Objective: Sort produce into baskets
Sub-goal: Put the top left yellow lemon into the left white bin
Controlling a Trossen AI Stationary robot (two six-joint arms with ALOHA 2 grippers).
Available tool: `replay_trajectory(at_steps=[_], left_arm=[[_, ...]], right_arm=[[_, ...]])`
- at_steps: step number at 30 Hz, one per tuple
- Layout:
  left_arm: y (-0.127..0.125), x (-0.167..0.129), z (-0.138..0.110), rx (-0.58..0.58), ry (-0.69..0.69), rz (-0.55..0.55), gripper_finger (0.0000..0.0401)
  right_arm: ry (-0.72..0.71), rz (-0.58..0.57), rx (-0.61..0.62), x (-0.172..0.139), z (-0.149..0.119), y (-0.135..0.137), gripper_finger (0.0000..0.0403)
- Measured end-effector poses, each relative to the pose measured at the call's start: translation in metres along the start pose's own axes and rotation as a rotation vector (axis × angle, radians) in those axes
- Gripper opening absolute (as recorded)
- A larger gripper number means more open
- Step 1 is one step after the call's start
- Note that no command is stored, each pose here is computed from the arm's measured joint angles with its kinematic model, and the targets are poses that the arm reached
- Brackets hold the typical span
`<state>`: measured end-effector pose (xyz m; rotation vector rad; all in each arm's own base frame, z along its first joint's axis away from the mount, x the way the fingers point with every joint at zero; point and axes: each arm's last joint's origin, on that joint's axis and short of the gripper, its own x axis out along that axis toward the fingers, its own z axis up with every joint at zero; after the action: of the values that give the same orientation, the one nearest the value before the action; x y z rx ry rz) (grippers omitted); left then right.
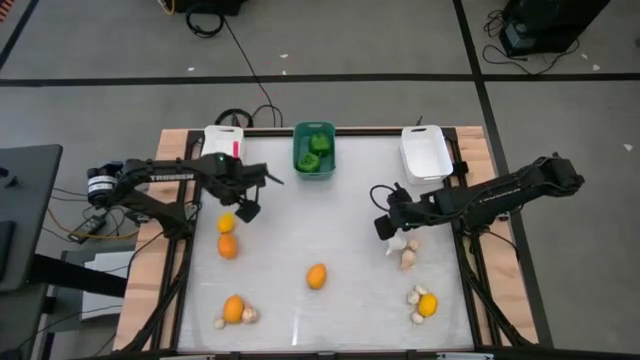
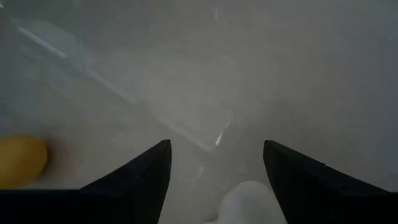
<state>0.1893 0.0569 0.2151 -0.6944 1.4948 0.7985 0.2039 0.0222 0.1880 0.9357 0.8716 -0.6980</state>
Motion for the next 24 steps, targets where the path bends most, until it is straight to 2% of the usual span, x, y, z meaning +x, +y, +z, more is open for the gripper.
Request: replay_trajectory(at_steps=[4,8,15,24], left_arm=[[0.001,0.011,-0.006,-0.08,0.009,0.022,0.0321],[-0.001,0.015,-0.012,-0.106,0.032,0.025,0.0321],[-0.006,0.033,-0.028,-0.112,0.101,0.024,0.0321],[-0.007,0.061,-0.034,-0.119,0.09,-0.043,0.0312]], right_arm=[[0.002,-0.002,-0.031,0.0,0.003,-0.001,0.0265],[0.012,0.0,-0.059,0.001,0.005,-0.002,0.0265],[0.033,0.005,-0.07,0.002,0.008,-0.003,0.0265],[0.014,-0.005,-0.086,0.002,0.01,-0.004,0.0265]])
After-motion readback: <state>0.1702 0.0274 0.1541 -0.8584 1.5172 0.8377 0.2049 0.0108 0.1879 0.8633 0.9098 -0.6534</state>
